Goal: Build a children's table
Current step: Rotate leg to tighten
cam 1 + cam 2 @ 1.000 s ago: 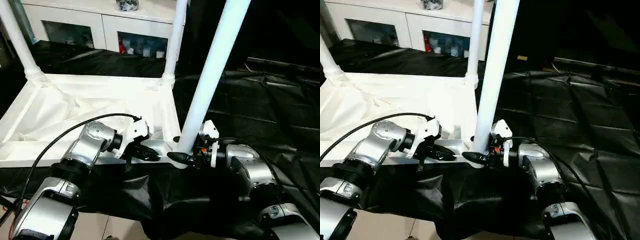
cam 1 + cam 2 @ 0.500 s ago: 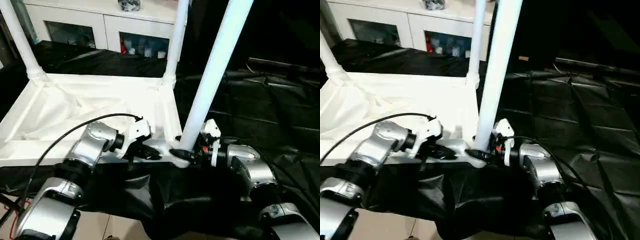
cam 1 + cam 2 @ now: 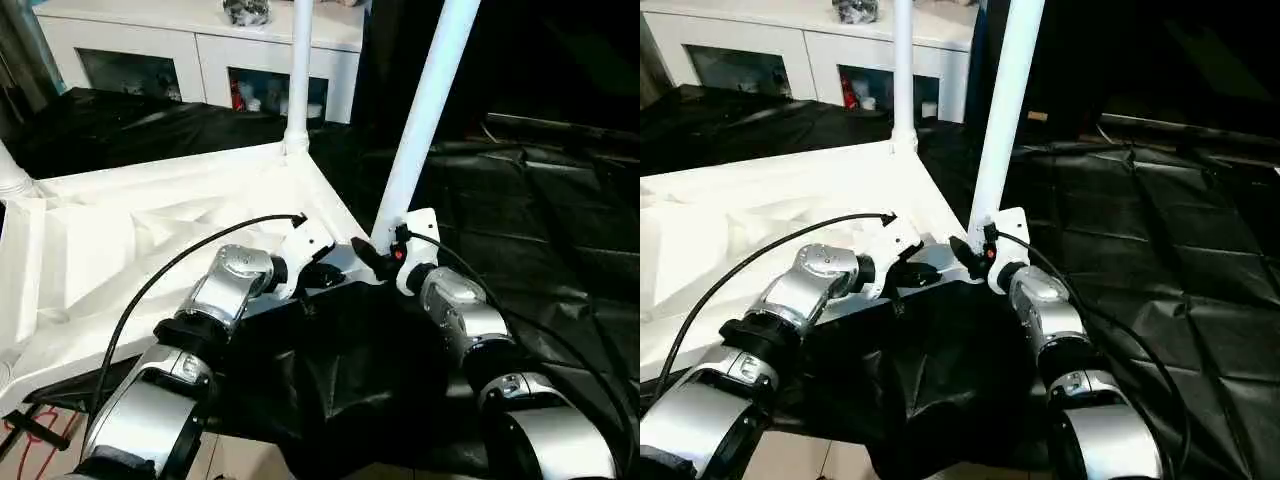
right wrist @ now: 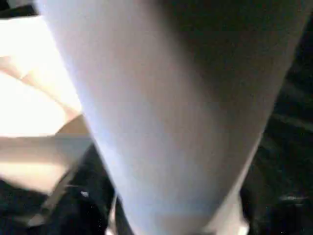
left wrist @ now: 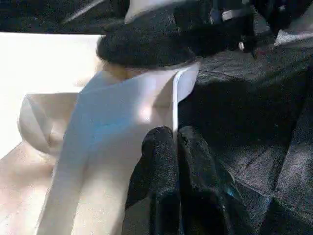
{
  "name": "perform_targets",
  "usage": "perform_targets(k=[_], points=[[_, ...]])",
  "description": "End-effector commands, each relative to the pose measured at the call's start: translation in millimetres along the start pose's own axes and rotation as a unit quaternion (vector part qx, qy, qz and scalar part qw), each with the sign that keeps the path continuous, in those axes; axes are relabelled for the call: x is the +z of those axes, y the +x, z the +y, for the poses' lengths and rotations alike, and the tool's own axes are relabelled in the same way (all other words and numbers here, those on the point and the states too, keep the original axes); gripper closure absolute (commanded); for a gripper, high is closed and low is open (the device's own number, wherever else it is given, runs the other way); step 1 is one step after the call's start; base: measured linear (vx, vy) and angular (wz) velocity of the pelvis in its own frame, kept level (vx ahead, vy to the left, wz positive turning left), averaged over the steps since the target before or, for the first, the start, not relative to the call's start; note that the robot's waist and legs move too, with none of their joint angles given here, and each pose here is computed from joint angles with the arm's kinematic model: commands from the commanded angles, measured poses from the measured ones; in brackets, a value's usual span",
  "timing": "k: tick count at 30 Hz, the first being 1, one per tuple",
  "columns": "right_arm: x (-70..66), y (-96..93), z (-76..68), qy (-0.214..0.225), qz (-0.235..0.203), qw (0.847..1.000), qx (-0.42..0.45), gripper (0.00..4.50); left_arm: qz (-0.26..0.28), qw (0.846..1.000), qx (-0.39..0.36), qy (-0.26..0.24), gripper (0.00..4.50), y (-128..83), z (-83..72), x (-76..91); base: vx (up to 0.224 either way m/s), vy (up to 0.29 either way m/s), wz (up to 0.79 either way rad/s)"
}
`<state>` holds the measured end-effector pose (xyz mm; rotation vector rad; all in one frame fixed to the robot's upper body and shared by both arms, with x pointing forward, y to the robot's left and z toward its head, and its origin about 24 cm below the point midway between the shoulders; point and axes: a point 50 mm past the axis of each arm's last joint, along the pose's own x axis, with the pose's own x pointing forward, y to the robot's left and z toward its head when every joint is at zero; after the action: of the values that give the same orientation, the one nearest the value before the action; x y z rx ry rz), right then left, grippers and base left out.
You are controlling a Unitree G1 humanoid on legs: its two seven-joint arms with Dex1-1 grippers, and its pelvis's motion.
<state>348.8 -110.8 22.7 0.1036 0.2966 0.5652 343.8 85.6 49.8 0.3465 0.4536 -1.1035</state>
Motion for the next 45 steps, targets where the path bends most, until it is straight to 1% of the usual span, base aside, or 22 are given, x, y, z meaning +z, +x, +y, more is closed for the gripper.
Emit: perform_targets(k=[1, 2, 4, 6, 10, 13, 14, 15, 18, 20, 22, 23, 25, 26, 27, 30, 36, 38, 39, 42, 44, 45], points=[[-15.8, 4.0, 20.0, -0.009, 0.044, 0.996, 0.074, 0.81, -0.020, 0.997, -0.077, 0.024, 4.50, 12, -20.2, 5.5, 0.000, 0.000, 0.00], [-15.3, 2.5, 20.4, -0.022, 0.044, 0.995, 0.090, 0.81, -0.020, 0.996, -0.085, 0.025, 4.50, 10, -20.6, 3.9, 0.000, 0.000, 0.00], [-14.8, 0.7, 20.6, -0.031, 0.043, 0.993, 0.108, 0.62, -0.022, 0.994, -0.098, 0.031, 4.50, 7, -21.5, 2.3, 0.000, 0.000, 0.00], [-12.9, -7.6, 20.1, -0.053, 0.039, 0.984, 0.168, 0.62, -0.021, 0.990, -0.134, 0.041, 4.50, -1, -23.6, -4.3, 0.000, 0.000, 0.00], [-14.0, -15.9, 17.3, -0.074, 0.047, 0.973, 0.213, 0.62, -0.010, 0.986, -0.158, 0.048, 4.50, -9, -23.9, -10.2, 0.000, 0.000, 0.00], [-17.9, -28.2, 14.6, -0.100, 0.074, 0.953, 0.276, 0.62, 0.005, 0.981, -0.182, 0.066, 4.50, -19, -21.7, -15.4, 0.000, 0.000, 0.00], [-18.0, -28.3, 14.5, -0.101, 0.075, 0.953, 0.276, 0.62, 0.005, 0.981, -0.183, 0.066, 4.50, -19, -21.7, -15.4, 0.000, 0.000, 0.00], [-20.0, -30.9, 13.8, -0.106, 0.086, 0.948, 0.287, 0.62, 0.007, 0.980, -0.189, 0.066, 4.50, -22, -21.2, -16.1, 0.000, 0.000, 0.00], [-21.8, -35.2, 14.5, -0.107, 0.094, 0.941, 0.308, 0.62, 0.012, 0.978, -0.197, 0.069, 4.50, -26, -19.6, -17.5, 0.000, 0.000, 0.00], [-21.6, -35.7, 14.8, -0.105, 0.093, 0.940, 0.311, 0.88, 0.013, 0.978, -0.198, 0.070, 4.50, -27, -19.3, -17.7, 0.000, 0.000, 0.00], [-19.6, -36.8, 16.3, -0.091, 0.085, 0.939, 0.321, 0.88, 0.015, 0.976, -0.206, 0.072, 4.50, -29, -18.9, -17.5, 0.000, 0.000, 0.00], [-19.6, -36.8, 16.4, -0.091, 0.085, 0.939, 0.322, 1.19, 0.015, 0.976, -0.206, 0.072, 4.50, -29, -18.9, -17.5, 0.000, 0.000, 0.00], [-20.1, -38.7, 17.5, -0.090, 0.093, 0.933, 0.336, 1.19, 0.015, 0.974, -0.215, 0.073, 4.50, -30, -19.1, -17.1, 0.000, 0.000, 0.00], [-20.3, -39.0, 17.6, -0.091, 0.095, 0.932, 0.338, 1.29, 0.015, 0.974, -0.216, 0.073, 4.50, -30, -19.0, -17.2, 0.000, 0.000, 0.00], [-20.3, -39.1, 17.7, -0.091, 0.095, 0.932, 0.338, 1.29, 0.016, 0.973, -0.217, 0.073, 4.50, -30, -19.0, -17.4, 0.000, 0.000, 0.00], [-19.9, -38.9, 17.7, -0.088, 0.096, 0.932, 0.338, 1.63, 0.016, 0.973, -0.218, 0.072, 4.50, -31, -18.4, -17.1, 0.000, 0.000, 0.00], [-21.1, -37.6, 18.3, -0.083, 0.097, 0.936, 0.329, 1.78, 0.020, 0.977, -0.202, 0.068, 4.50, -31, -16.3, -18.1, 0.000, 0.000, 0.00], [-23.8, -33.7, 15.6, -0.083, 0.102, 0.949, 0.287, 1.80, 0.017, 0.983, -0.176, 0.059, 4.50, -28, -13.0, -16.6, 0.000, 0.000, 0.00], [-27.0, -28.2, 10.8, -0.082, 0.108, 0.964, 0.229, 1.80, 0.012, 0.987, -0.150, 0.049, 4.50, -24, -9.9, -14.0, 0.000, 0.000, 0.00], [-30.8, -22.5, 5.4, -0.070, 0.116, 0.978, 0.161, 1.81, 0.007, 0.992, -0.122, 0.042, 4.50, -19, -7.6, -10.4, 0.000, 0.000, 0.00], [-35.4, -12.6, 5.9, -0.029, 0.115, 0.990, 0.079, 1.81, -0.003, 0.997, -0.073, 0.023, 4.50, -4, -6.7, -1.3, 0.000, 0.000, 0.00], [-35.7, -11.6, 6.6, -0.024, 0.115, 0.990, 0.072, 1.81, -0.003, 0.997, -0.069, 0.021, 4.50, -3, -6.9, -0.4, 0.000, 0.000, 0.00]])
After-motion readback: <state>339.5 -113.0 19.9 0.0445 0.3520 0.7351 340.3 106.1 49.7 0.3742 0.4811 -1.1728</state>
